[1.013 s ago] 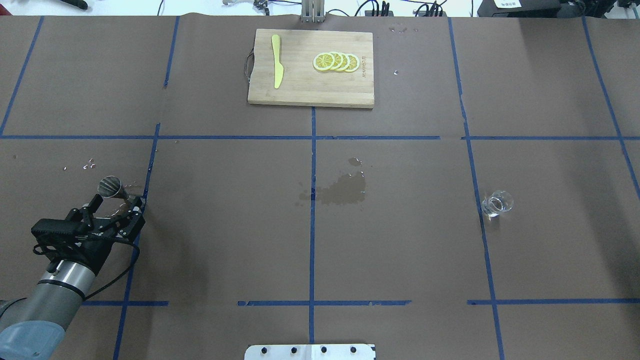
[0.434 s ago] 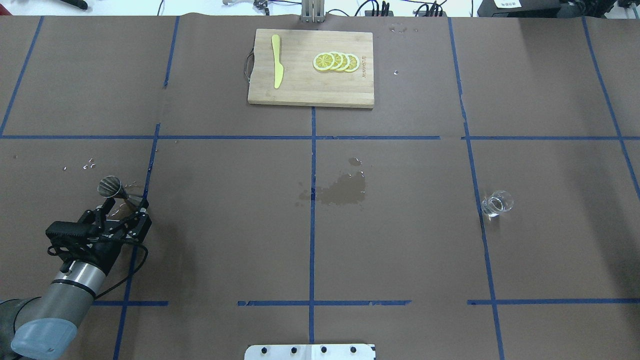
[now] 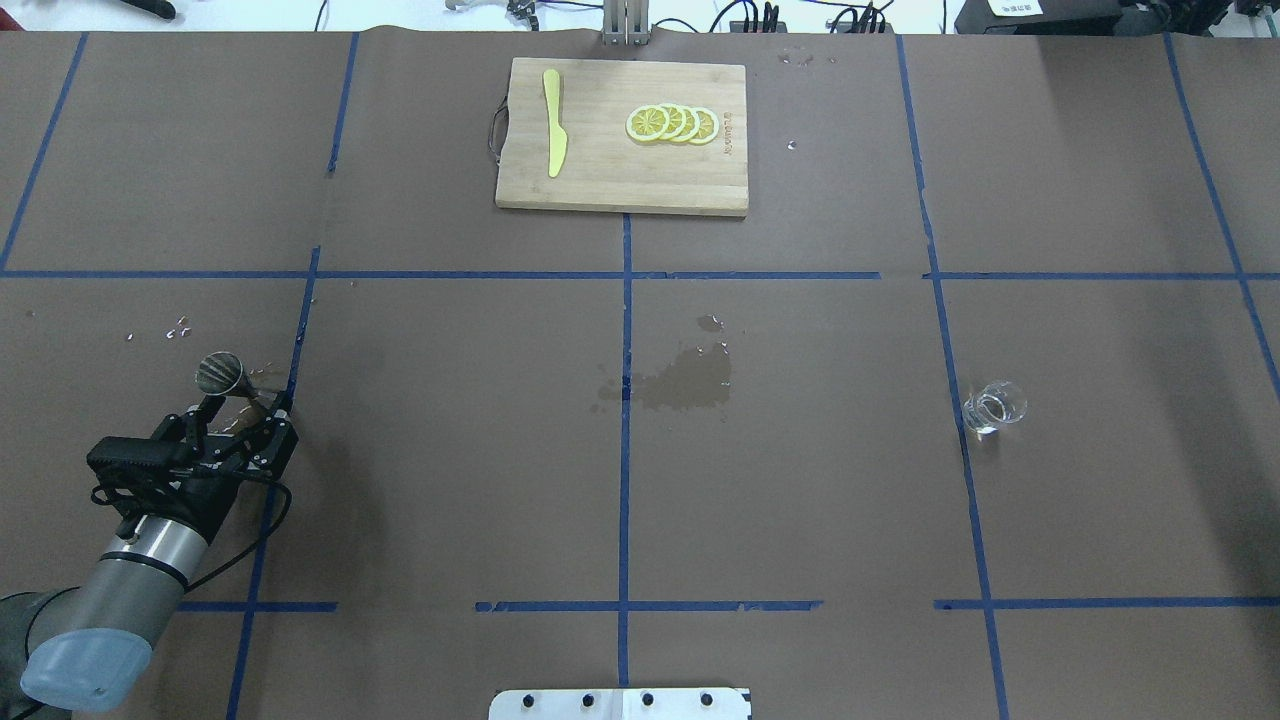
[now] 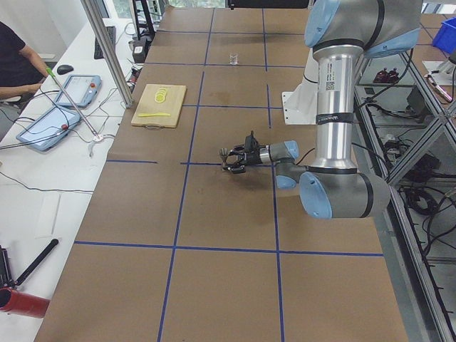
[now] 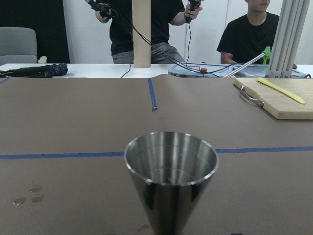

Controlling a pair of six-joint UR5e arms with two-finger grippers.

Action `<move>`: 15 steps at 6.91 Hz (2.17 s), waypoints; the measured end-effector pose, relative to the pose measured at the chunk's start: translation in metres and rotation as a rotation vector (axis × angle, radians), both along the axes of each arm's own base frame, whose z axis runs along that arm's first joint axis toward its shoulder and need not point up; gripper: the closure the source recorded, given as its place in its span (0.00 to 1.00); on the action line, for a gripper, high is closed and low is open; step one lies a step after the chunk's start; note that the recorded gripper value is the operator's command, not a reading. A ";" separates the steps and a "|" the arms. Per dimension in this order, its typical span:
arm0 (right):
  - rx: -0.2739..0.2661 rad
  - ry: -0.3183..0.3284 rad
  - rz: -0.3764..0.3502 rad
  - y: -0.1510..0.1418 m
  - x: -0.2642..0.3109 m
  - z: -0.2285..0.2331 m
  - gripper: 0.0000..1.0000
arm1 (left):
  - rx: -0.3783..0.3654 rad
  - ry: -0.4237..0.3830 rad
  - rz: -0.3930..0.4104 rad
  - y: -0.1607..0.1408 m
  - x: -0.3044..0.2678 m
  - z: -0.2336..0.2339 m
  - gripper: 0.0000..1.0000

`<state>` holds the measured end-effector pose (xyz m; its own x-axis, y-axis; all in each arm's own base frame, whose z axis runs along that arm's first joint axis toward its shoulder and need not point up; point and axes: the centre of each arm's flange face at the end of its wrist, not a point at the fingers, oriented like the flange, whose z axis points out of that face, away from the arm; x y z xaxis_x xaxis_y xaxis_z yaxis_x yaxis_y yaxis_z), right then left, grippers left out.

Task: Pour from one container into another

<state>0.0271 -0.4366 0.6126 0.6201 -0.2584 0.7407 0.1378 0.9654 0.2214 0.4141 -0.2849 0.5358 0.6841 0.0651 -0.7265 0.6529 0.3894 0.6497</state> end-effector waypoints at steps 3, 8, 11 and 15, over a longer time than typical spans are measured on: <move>0.003 0.000 -0.002 0.000 0.000 0.000 0.00 | 0.000 -0.002 -0.011 -0.005 -0.003 0.001 0.34; 0.004 0.002 -0.002 0.000 0.000 0.000 0.00 | 0.003 0.001 -0.011 -0.005 0.000 -0.001 1.00; 0.008 0.000 -0.001 -0.001 0.000 -0.003 0.00 | 0.012 -0.010 -0.013 -0.007 -0.003 -0.005 1.00; 0.027 -0.038 0.070 -0.004 -0.053 -0.069 0.00 | 0.035 0.021 -0.013 -0.008 -0.007 -0.036 1.00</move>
<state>-0.0261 -0.4408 0.5433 0.6090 -0.2359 0.7573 0.0618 0.9660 0.2512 0.4068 -0.2933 0.5000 0.6696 0.0819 -0.7382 0.6715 0.3578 0.6489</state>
